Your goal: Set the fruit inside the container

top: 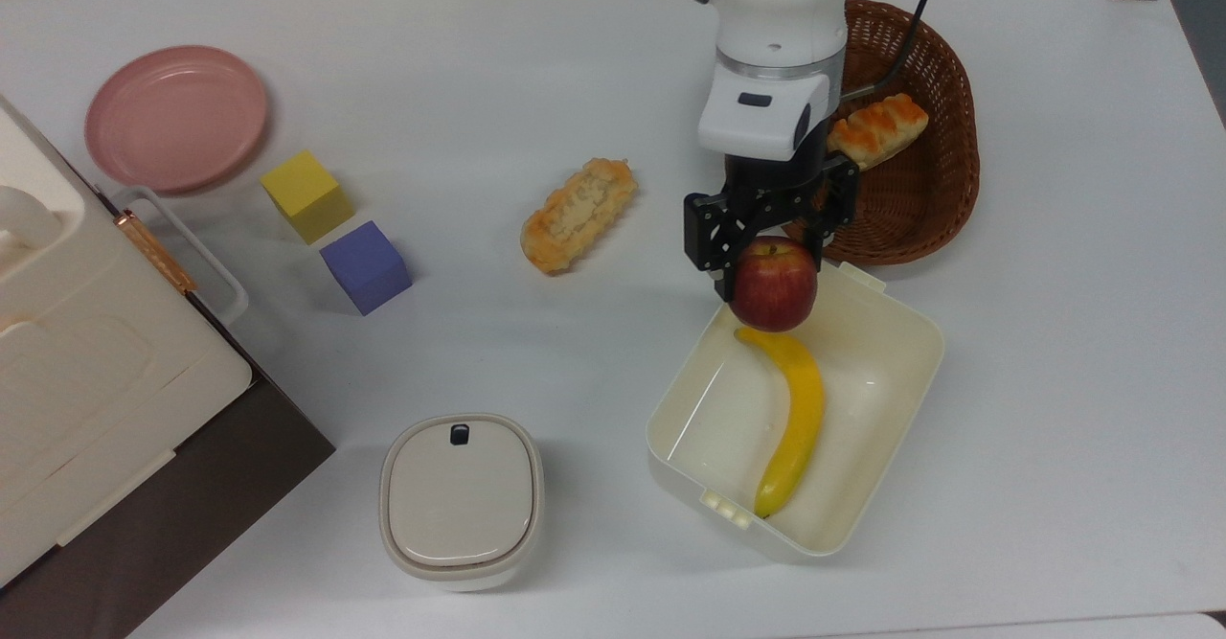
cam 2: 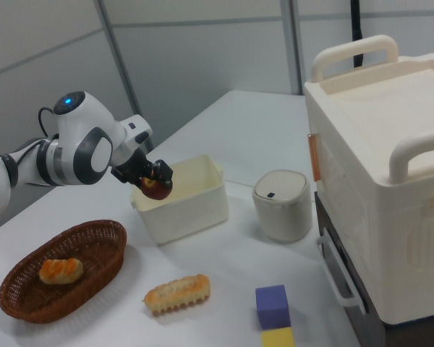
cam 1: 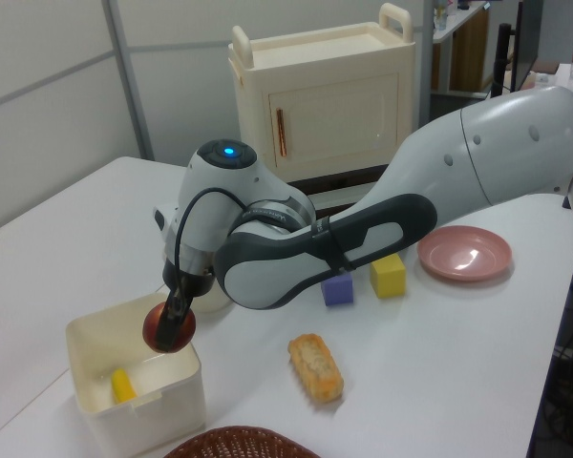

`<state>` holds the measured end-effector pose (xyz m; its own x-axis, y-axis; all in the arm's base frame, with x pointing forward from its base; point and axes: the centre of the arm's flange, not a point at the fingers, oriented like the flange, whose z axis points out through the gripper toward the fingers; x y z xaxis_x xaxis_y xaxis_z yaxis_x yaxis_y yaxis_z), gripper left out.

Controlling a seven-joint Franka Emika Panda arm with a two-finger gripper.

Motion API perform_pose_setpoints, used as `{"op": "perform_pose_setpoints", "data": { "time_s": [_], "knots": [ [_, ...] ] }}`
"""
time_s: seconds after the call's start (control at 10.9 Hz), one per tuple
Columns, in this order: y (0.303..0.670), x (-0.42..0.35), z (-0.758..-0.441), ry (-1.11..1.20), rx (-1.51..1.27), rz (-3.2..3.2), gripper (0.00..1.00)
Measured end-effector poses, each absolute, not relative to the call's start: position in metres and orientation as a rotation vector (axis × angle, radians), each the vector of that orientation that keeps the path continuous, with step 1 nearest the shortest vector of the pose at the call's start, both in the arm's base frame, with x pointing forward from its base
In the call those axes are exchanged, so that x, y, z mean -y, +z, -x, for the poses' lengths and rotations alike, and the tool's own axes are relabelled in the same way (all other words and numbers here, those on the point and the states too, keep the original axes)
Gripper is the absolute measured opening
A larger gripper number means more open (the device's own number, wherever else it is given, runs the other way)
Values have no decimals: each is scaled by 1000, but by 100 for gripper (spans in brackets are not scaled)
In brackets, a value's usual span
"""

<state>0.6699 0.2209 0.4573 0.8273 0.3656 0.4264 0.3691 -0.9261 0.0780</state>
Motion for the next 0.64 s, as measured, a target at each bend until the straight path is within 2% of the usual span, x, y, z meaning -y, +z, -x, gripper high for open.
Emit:
{"op": "perform_pose_setpoints", "data": {
  "time_s": [0.18, 0.27, 0.64],
  "knots": [
    [453, -227, -669, -686, 613, 2990, 91],
    [451, -230, -668, -682, 622, 2990, 100],
    [451, -232, -668, -691, 651, 3000, 100]
  ]
}}
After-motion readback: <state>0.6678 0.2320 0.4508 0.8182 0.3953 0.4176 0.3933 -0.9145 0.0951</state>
